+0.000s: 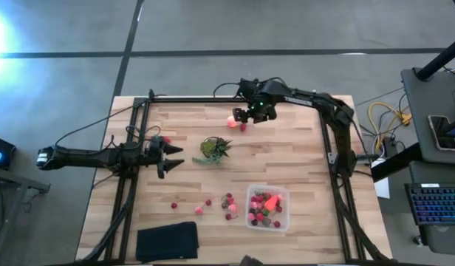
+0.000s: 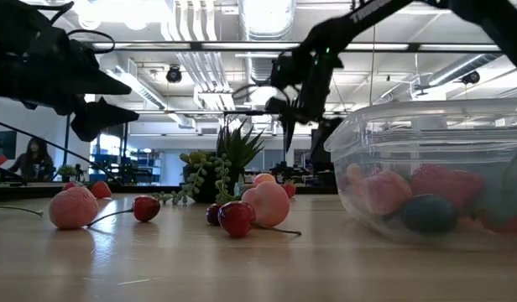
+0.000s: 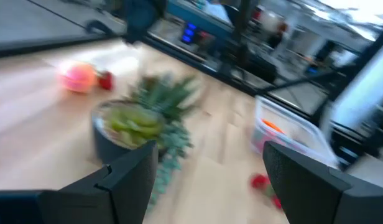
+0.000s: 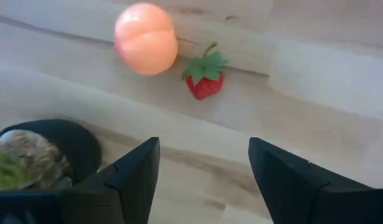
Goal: Pick and placing Produce into tupperware
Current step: Put the strawberry into the bin
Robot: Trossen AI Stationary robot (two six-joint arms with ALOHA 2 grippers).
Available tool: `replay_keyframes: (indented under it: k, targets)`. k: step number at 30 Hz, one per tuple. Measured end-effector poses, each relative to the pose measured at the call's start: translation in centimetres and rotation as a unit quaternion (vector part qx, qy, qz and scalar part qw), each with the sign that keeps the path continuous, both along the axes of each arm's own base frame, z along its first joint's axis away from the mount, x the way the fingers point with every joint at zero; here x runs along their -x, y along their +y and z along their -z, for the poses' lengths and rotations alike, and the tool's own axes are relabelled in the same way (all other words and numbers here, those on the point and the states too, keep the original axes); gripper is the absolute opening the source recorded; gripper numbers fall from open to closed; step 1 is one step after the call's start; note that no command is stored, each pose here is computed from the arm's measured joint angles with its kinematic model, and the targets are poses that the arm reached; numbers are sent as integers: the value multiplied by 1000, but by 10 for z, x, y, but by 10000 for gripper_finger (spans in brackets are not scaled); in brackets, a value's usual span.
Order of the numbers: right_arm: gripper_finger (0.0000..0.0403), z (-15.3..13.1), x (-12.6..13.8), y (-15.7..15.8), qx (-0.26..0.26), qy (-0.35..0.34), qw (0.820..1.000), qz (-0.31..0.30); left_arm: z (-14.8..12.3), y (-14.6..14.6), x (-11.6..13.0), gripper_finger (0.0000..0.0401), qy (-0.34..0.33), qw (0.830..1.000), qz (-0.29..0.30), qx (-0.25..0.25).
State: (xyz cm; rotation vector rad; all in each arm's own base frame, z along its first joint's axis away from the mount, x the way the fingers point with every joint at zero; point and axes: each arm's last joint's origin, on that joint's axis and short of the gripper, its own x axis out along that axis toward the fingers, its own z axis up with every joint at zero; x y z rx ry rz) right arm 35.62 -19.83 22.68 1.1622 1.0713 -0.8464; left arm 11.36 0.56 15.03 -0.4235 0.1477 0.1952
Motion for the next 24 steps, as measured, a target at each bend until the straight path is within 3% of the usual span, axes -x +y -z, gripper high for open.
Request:
replay_keyframes:
  k: [5,10,19,24]
  targets:
    - [237,38,-15,-13,-28,18,999,-43,0,1,0,277,0,1000,-24,-5]
    - [227,42,-32,-23,4,18,998,-57,0,1,0,277,1,1000,-24,-5]
    - [219,54,-49,-30,-8,63,993,-99,0,1,0,277,0,1000,-24,-5]
    - [219,47,-52,-23,8,70,991,-114,0,1,0,277,0,1000,-24,-5]
